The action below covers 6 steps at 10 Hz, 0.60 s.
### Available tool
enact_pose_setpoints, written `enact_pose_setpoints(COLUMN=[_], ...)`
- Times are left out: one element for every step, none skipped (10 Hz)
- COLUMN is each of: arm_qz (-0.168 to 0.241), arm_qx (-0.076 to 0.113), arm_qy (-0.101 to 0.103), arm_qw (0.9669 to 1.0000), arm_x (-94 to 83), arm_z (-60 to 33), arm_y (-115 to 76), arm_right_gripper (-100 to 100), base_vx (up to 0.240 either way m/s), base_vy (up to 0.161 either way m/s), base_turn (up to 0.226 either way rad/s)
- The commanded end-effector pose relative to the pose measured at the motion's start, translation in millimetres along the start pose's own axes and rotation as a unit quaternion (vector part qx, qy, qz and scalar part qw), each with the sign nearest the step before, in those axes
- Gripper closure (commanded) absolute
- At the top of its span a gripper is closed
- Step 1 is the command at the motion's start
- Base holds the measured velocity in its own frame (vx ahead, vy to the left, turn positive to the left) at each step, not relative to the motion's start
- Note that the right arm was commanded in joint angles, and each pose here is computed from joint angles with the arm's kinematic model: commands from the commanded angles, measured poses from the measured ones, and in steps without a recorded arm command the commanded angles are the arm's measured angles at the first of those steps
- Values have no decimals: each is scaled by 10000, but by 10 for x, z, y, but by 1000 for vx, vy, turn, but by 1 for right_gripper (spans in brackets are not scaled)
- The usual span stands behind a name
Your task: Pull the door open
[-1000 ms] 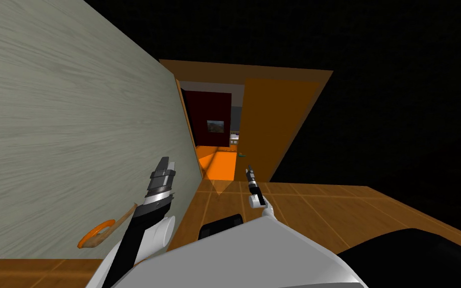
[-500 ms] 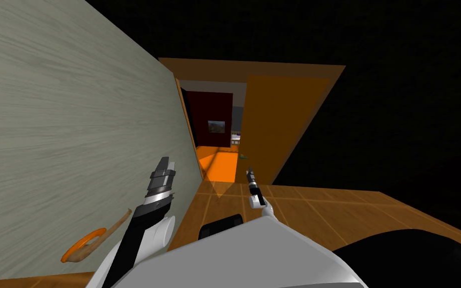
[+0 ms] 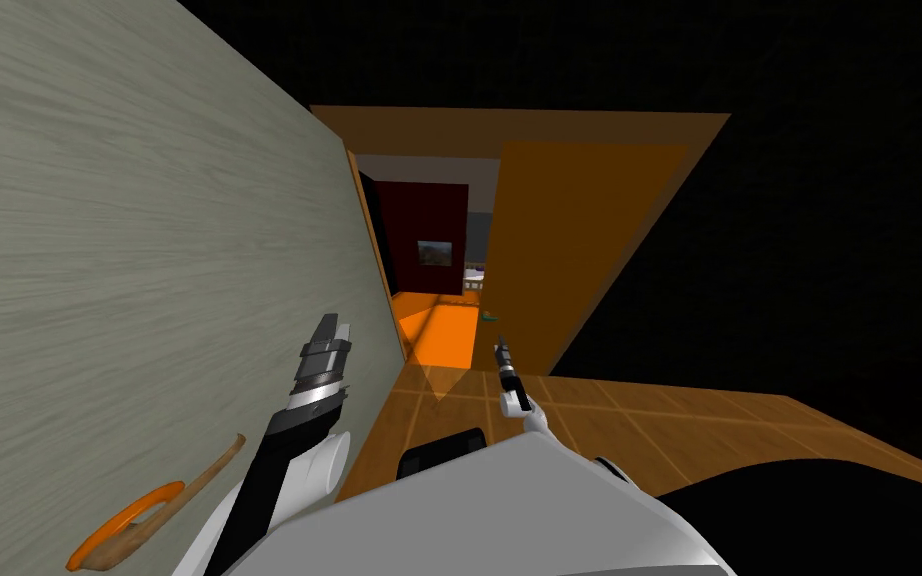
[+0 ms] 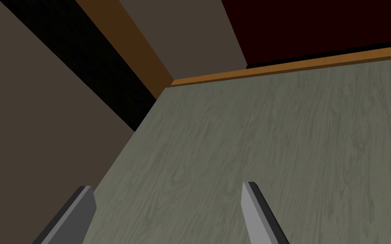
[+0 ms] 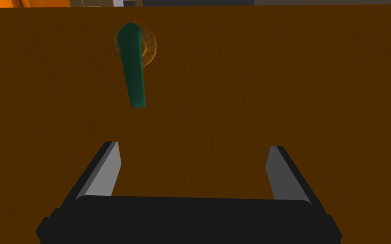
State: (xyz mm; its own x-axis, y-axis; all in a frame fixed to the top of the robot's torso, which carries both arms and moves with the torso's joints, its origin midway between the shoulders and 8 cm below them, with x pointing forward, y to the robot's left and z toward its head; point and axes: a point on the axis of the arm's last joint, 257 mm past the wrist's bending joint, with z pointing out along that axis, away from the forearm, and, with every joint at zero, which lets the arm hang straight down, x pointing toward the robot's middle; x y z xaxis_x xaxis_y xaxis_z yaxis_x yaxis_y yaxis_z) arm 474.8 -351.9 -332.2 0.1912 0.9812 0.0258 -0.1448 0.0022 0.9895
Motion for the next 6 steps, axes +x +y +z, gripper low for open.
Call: enact_pose_setpoints(arm_qz=[-16,-26,-36,-47,-68,-77], arm_qx=[97,152,204,257,351,392], arm_qy=[-55,-87,-119,-152,-213,-240], arm_qw=[9999,9998,9997,9995,9991,9989], arm_x=[-50,-82,-114,-146,-206,-233], arm_z=[-2,-7,-12,-18,-30,-36], arm_y=[-91,-138,-183,-228,-305,-338], arm_right_gripper=[-100,-100,-100,-100,-100,-100], base_vx=[77,84,87,84,109,107], base_vy=[-15,-20,-18,-23,-37,-30], base_turn=[35,31,35,28,50,47])
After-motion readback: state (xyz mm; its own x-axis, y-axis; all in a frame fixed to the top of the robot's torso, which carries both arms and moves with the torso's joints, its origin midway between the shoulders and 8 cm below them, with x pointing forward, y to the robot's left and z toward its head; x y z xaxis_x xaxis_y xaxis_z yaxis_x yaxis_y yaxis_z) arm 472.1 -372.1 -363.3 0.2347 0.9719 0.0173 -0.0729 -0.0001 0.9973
